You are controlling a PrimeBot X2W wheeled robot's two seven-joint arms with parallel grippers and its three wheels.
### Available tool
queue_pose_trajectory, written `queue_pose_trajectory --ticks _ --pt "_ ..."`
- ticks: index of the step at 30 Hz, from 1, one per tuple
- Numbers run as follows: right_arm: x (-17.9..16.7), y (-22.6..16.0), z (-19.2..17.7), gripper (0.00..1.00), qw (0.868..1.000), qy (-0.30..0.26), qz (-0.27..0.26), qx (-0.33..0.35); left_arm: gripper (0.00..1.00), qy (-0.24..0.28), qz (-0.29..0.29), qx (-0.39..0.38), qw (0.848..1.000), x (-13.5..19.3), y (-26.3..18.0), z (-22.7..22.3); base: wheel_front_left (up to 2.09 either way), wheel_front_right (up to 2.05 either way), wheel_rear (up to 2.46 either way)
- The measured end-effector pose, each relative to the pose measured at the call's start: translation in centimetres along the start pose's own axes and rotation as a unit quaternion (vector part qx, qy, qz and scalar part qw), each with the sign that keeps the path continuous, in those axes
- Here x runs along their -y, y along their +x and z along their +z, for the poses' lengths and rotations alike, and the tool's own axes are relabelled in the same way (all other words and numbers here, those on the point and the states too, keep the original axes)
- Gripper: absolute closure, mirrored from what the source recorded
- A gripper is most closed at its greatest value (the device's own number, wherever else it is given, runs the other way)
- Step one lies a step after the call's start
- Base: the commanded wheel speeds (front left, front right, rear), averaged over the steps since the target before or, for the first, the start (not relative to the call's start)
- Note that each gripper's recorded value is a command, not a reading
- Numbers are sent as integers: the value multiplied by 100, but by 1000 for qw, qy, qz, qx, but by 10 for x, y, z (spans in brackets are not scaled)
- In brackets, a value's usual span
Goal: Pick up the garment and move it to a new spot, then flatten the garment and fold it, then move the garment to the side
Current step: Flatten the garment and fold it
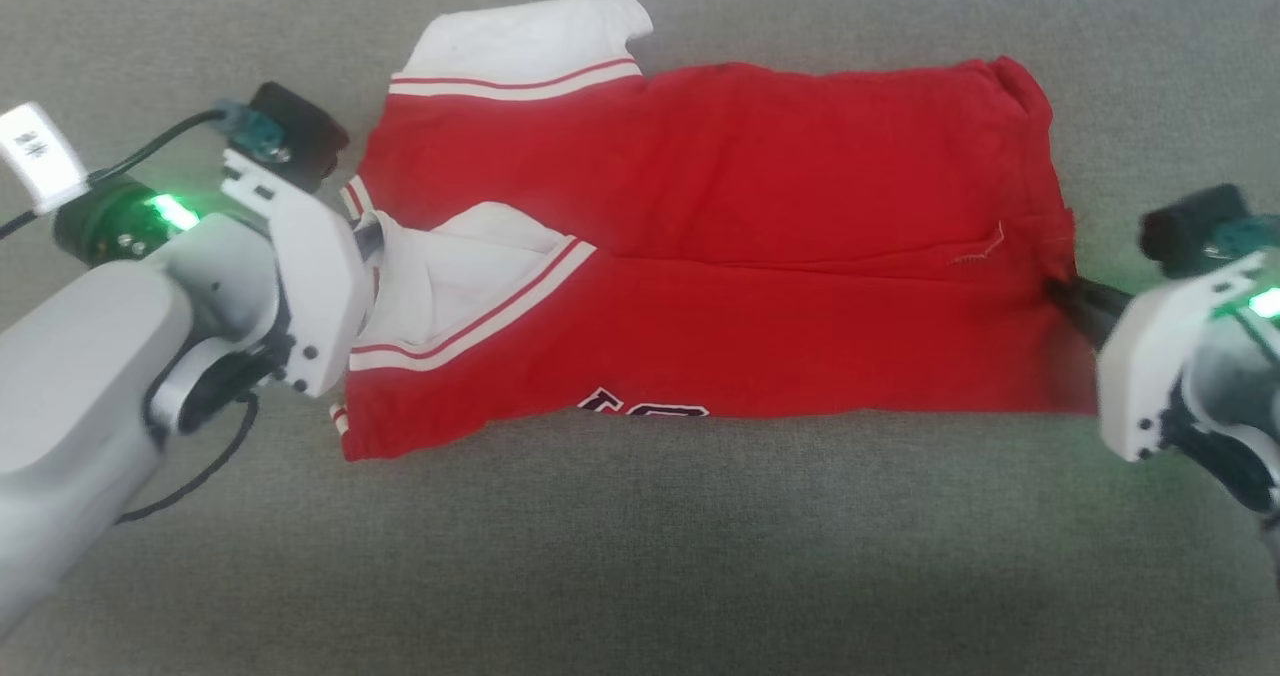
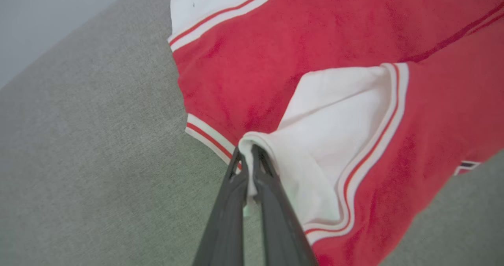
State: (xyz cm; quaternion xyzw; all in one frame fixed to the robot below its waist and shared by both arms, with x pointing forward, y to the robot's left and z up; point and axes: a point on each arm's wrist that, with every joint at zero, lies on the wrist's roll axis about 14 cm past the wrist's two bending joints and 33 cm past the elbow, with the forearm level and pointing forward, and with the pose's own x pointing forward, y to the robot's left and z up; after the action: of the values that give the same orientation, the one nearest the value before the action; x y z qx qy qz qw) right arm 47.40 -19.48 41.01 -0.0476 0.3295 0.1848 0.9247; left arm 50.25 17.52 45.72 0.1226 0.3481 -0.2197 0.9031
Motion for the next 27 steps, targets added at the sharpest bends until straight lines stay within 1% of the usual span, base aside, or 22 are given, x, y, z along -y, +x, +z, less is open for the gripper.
queue_pose_trajectory --ticks 4,8,9,10,11,12,13,17,22,25,27 --pt "-7 14 -9 100 1000 -4 8 -26 100 -15 -16 -50 999 4 24 -23 0 0 0" --pt "-10 22 -9 100 999 -9 15 -38 99 -46 -22 -90 995 4 36 -42 0 0 0" --pt "-10 23 -7 82 999 -9 16 -38 91 -54 -21 -97 994 4 38 -46 0 0 0" --pt "-10 24 -6 55 999 -10 16 -38 74 -59 -21 -100 993 4 40 -46 0 0 0" --pt "-11 25 -5 0 999 -12 18 -38 55 -61 -19 -102 993 2 40 -45 0 0 0" --pt "-11 25 -4 0 999 -16 18 -38 22 -64 -15 -101 993 0 40 -43 0 0 0" --pt "-11 25 -1 0 999 -18 18 -35 0 -67 -10 -100 993 -3 39 -41 0 0 0" --pt "-11 19 14 0 1000 -23 18 -10 0 -71 1 -100 992 -10 30 -34 0 0 0" --pt "-2 4 47 0 998 -22 3 57 0 -82 20 -89 992 -18 10 -21 0 0 0" --pt "8 -9 66 0 994 -19 -16 108 0 -88 28 -84 992 -19 -4 -16 0 0 0" --pt "16 -19 82 0 988 -14 -32 151 0 -94 31 -88 991 -17 -14 -18 0 0 0"
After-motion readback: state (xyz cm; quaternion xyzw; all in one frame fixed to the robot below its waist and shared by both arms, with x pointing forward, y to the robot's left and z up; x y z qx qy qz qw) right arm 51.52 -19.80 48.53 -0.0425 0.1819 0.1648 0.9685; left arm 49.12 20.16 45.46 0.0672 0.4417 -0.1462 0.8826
